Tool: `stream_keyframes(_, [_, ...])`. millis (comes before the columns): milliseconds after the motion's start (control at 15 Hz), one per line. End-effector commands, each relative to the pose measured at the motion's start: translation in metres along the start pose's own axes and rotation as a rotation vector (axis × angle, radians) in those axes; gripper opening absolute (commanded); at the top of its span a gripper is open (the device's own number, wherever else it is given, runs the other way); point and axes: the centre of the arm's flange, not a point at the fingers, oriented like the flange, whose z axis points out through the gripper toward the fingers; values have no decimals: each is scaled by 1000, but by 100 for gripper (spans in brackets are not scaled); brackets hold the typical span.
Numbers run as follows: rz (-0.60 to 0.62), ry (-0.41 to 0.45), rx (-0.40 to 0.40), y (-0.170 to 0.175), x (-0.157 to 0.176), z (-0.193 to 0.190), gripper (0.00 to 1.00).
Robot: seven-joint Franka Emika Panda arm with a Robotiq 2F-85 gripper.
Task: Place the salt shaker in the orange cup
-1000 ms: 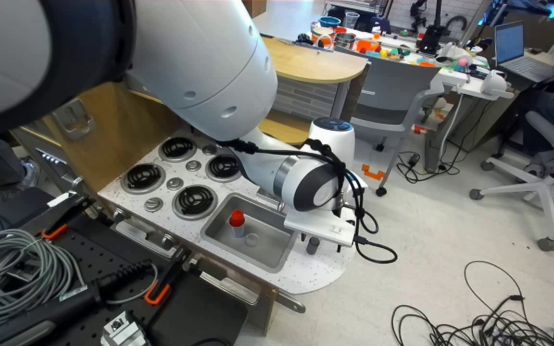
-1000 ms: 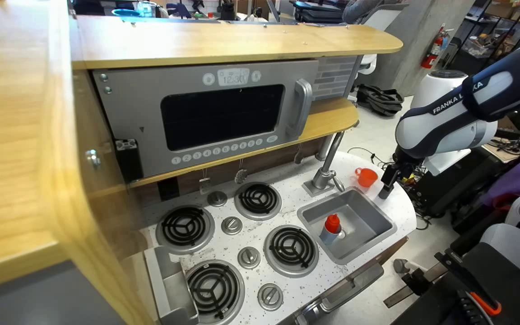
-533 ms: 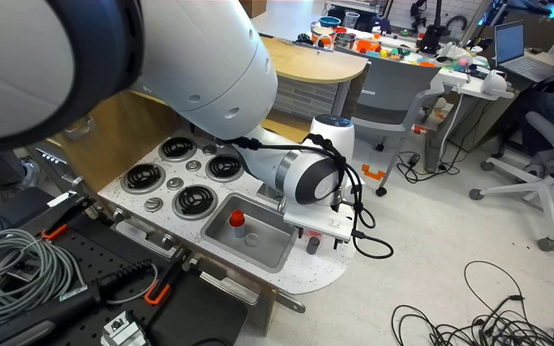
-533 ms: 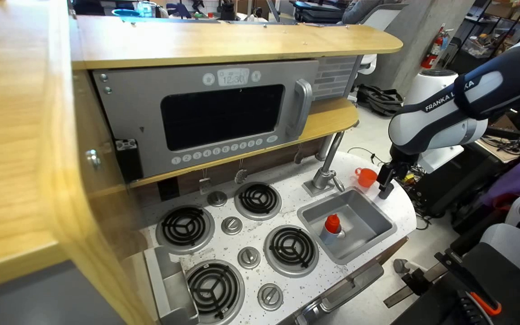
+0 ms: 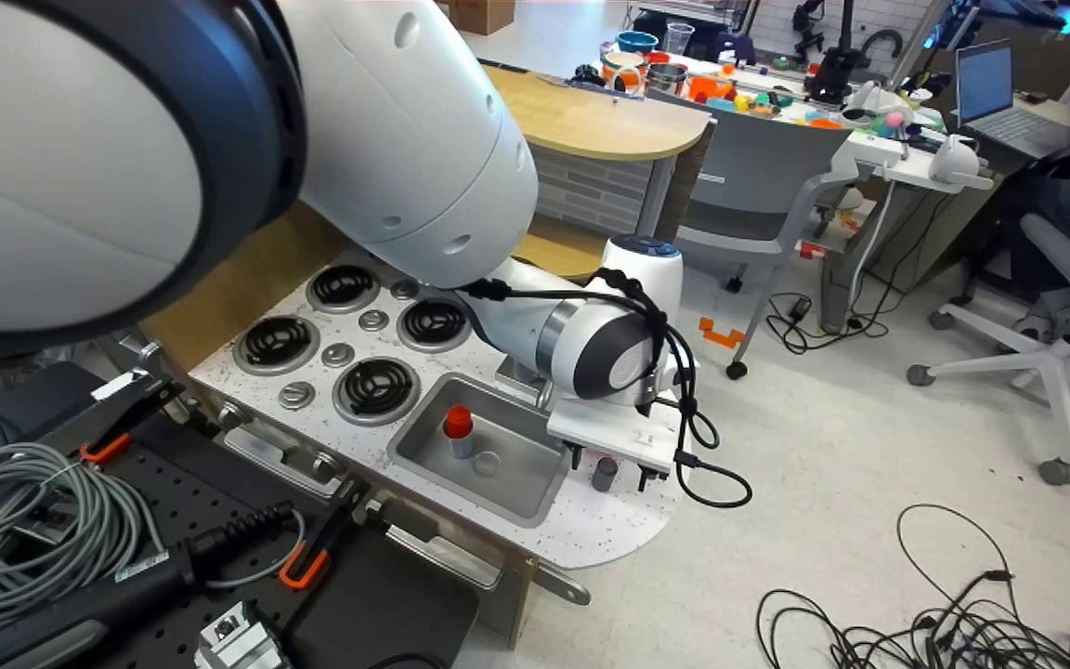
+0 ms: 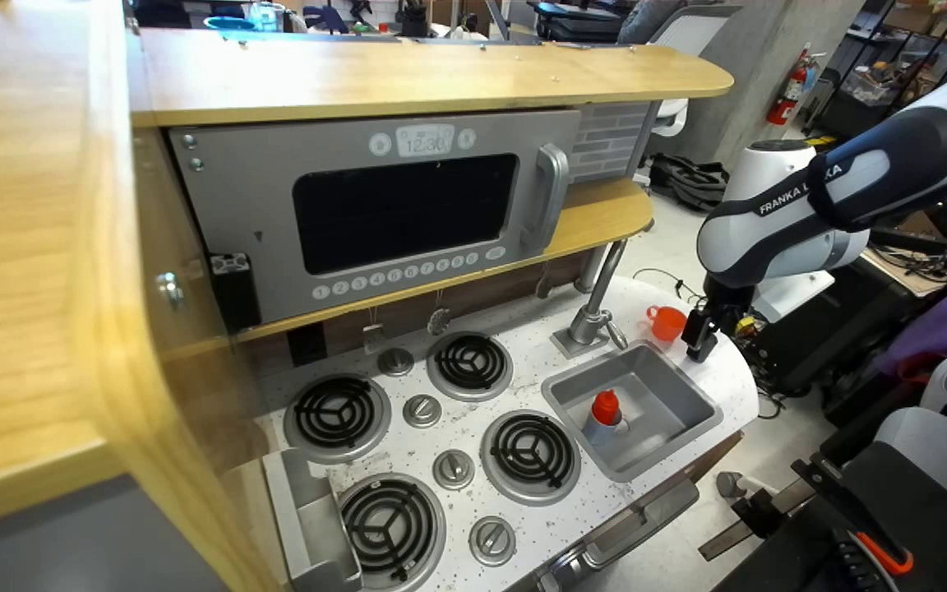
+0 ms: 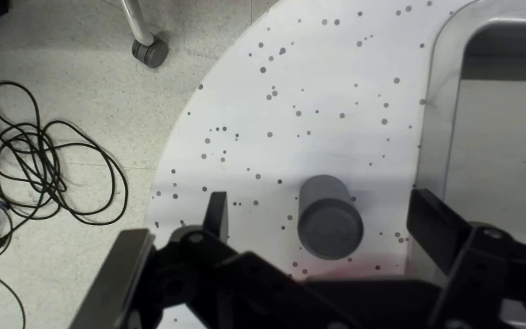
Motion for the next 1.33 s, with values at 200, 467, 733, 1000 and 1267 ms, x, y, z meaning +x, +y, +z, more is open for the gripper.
stream_keyframes(200, [12, -11, 38, 7, 21, 4, 75])
stream_keyframes(467, [29, -50, 64, 8, 20, 3, 49])
stream_keyframes(733, [38, -48, 64, 11, 22, -5, 18])
stream_keyframes(1000, [49, 5, 49, 5, 13, -31, 8])
stream_keyframes(1267, [60, 69, 53, -2, 14, -66, 8])
